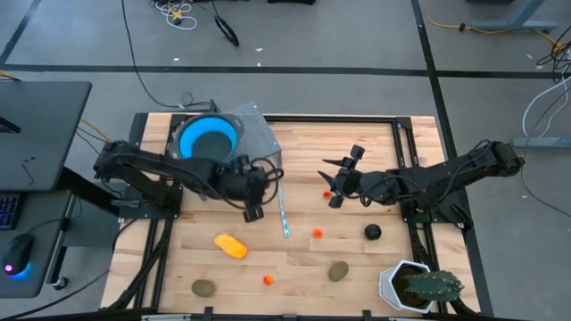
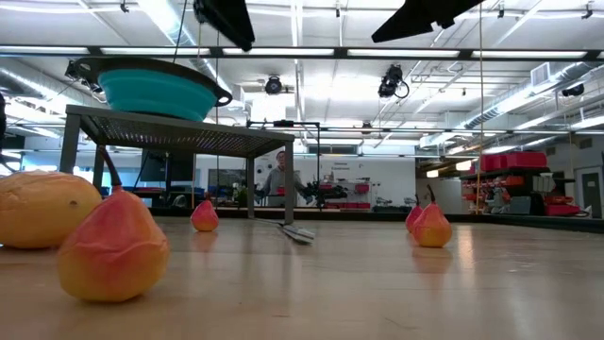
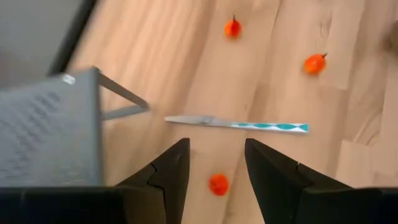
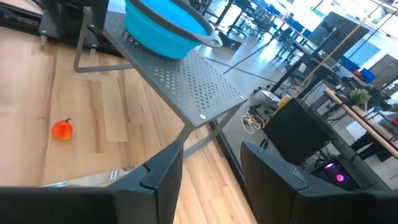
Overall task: Pick & Place Fruit
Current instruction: Put the orange peach into the blue strainer bowl on the shelf
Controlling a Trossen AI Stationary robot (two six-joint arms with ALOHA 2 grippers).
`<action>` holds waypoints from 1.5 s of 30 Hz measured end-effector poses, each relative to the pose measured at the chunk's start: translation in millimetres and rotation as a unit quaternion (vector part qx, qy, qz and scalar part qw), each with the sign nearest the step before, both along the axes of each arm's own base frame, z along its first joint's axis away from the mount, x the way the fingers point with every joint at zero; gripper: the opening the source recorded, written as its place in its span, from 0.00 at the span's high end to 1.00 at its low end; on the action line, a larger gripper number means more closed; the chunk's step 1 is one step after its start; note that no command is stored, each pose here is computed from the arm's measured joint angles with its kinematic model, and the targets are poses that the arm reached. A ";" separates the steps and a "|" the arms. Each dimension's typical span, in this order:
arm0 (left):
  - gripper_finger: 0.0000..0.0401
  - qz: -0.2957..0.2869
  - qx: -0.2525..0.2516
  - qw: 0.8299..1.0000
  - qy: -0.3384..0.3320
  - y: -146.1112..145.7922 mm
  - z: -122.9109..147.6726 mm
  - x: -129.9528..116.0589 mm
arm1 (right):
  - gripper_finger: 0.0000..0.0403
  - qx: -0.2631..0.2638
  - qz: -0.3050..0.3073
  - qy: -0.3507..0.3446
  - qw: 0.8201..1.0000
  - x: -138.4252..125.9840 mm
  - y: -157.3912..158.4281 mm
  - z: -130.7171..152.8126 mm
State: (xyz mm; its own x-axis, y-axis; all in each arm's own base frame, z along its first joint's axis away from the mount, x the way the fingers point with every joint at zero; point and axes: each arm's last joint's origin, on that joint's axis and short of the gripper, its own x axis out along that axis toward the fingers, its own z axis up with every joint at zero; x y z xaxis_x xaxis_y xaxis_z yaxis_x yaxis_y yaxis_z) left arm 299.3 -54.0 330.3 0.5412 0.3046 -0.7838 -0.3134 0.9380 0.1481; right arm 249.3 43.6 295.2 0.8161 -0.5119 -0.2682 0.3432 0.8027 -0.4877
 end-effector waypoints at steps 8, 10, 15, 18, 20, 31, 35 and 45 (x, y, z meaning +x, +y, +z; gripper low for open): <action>0.59 0.039 -0.045 0.998 0.004 -2.5 -67.2 -0.6 | 0.58 0.004 0.012 -0.005 1.000 -1.2 2.4 2.0; 0.59 0.045 -0.048 0.998 -0.005 -2.3 -80.0 -0.8 | 0.58 0.009 0.024 -0.004 1.000 -0.8 2.9 1.8; 0.59 0.087 -0.058 0.994 -0.025 -0.5 -101.1 -4.3 | 0.58 0.011 0.029 -0.003 1.000 -0.7 3.2 1.7; 0.59 0.105 -0.069 0.992 -0.031 -1.1 -108.2 -6.5 | 0.58 0.011 0.029 -0.003 1.000 -0.7 3.2 1.7; 0.59 0.116 -0.072 0.990 -0.038 -3.7 -109.7 -7.5 | 0.58 0.011 0.029 -0.003 1.000 -0.7 3.2 1.7; 0.59 0.216 -0.038 0.965 -0.143 -26.7 -136.7 -25.5 | 0.58 0.012 0.029 -0.004 1.000 -0.6 3.2 1.7; 0.59 0.226 -0.062 0.954 -0.186 -29.4 -151.1 -29.3 | 0.58 0.012 0.029 -0.004 0.999 -0.6 3.2 1.6; 0.59 0.251 -0.049 0.936 -0.241 -39.1 -174.6 -29.7 | 0.58 0.012 0.029 -0.002 1.000 -0.6 3.0 1.1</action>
State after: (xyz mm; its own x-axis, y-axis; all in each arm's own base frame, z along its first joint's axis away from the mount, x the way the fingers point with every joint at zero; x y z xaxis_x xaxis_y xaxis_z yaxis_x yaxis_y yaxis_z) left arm 269.5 -93.1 155.7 0.6469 0.5550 -0.5231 -0.7267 0.6566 -0.2020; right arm 248.8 46.6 296.4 0.8449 -0.4580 -0.2763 0.2984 0.8323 -0.4672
